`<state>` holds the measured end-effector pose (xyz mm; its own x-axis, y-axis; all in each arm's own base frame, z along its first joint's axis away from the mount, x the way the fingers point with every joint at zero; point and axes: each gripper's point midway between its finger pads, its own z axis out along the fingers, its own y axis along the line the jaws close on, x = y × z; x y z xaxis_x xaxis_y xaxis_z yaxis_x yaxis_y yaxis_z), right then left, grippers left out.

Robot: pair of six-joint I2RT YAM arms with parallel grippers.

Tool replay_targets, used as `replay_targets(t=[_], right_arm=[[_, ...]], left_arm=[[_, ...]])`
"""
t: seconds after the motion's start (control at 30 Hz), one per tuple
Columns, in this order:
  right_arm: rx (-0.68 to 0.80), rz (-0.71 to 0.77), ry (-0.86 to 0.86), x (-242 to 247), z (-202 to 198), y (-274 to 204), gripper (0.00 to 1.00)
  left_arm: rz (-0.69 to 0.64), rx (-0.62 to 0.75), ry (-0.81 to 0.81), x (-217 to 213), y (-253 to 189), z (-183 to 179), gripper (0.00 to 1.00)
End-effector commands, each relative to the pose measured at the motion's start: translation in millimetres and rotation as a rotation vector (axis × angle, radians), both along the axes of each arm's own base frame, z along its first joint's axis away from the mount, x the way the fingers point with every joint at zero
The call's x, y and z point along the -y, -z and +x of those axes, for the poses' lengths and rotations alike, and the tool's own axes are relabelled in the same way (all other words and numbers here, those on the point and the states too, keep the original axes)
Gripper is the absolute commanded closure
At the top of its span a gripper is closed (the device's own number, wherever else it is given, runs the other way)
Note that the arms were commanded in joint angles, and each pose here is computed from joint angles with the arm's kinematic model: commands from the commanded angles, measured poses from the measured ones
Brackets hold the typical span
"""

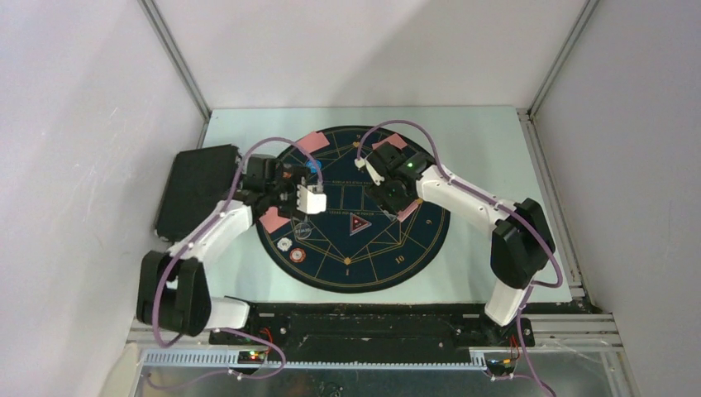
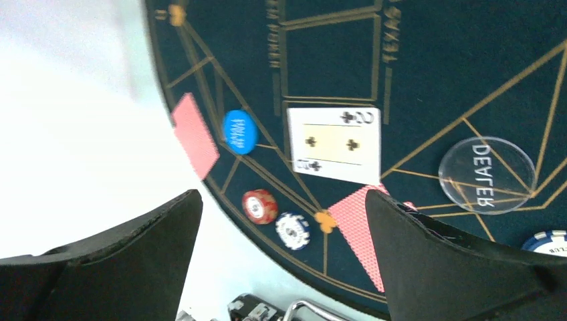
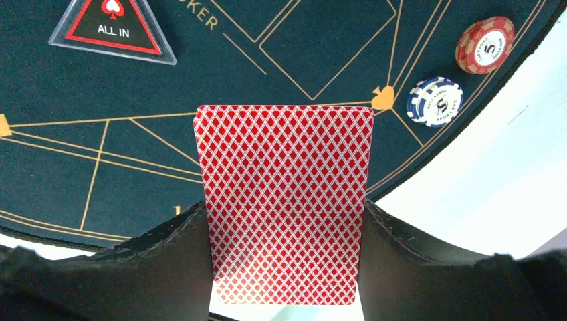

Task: Distribute texas hold em gaming equipment

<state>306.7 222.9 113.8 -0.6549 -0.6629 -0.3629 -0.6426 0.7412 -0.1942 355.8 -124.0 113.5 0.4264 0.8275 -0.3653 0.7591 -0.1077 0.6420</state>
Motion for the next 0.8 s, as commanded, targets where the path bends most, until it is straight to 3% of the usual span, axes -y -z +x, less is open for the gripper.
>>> replay_targets(t=[0.0,0.17,0.2,0.23,0.27,0.33,0.37,0.4,0.5,0.6,0.63,0.67,0.77], right_arm=[[0.078,0.046,-0.019,0.4,2.6,-25.5,1.0],[0.06,0.06,-0.041,6.7,-17.2,-27.1,1.0],[0.067,0.071,-0.045,7.7,-20.5,-29.4,1.0],[0.071,0.075,-0.051,7.4,-22.5,-30.3,1.0],[0.083,0.09,-0.055,7.7,-24.6,-33.4,1.0],[0.106,0.109,-0.07,6.8,-28.1,-37.2,1.0],[0.114,0.115,-0.08,5.3,-30.4,-38.5,1.0],[0.126,0.126,-0.084,5.8,-32.6,-40.3,1.0],[0.157,0.133,-0.1,2.7,-40.7,-45.9,1.0],[0.165,0.174,-0.128,-2.0,-52.2,-50.0,1.0],[0.161,0.195,-0.143,-6.2,-57.4,-52.3,1.0],[0.155,0.2,-0.15,-7.9,-61.0,-51.1,1.0],[0.131,0.234,-0.164,-11.9,-70.9,-46.4,1.0]], left_arm=[[-0.285,0.079,-0.057,8.9,-88.2,4.6,0.0],[-0.65,0.139,-0.288,-8.4,-167.8,27.9,0.0],[-0.715,0.241,-0.333,-16.2,-195.6,41.9,0.0],[-0.84,0.218,-0.406,-18.2,-211.0,46.7,0.0],[-0.94,0.315,-0.476,-31.2,-243.2,59.4,0.0],[-1.215,0.328,-0.627,-48.7,-285.3,71.8,0.0],[-1.383,0.223,-0.714,-51.7,-290.1,75.0,0.0],[-1.48,0.219,-0.8,-64.2,-304.2,82.0,0.0],[-1.704,-0.171,-0.997,-55.7,-279.3,86.4,0.0],[-1.714,-0.52,-0.979,-19.0,-227.0,72.1,0.0],[-1.748,-0.626,-0.884,-2.0,-229.5,63.1,0.0],[-1.734,-0.71,-0.896,5.2,-198.6,54.4,0.0],[-1.719,-0.895,-0.821,34.5,-168.6,24.9,0.0]])
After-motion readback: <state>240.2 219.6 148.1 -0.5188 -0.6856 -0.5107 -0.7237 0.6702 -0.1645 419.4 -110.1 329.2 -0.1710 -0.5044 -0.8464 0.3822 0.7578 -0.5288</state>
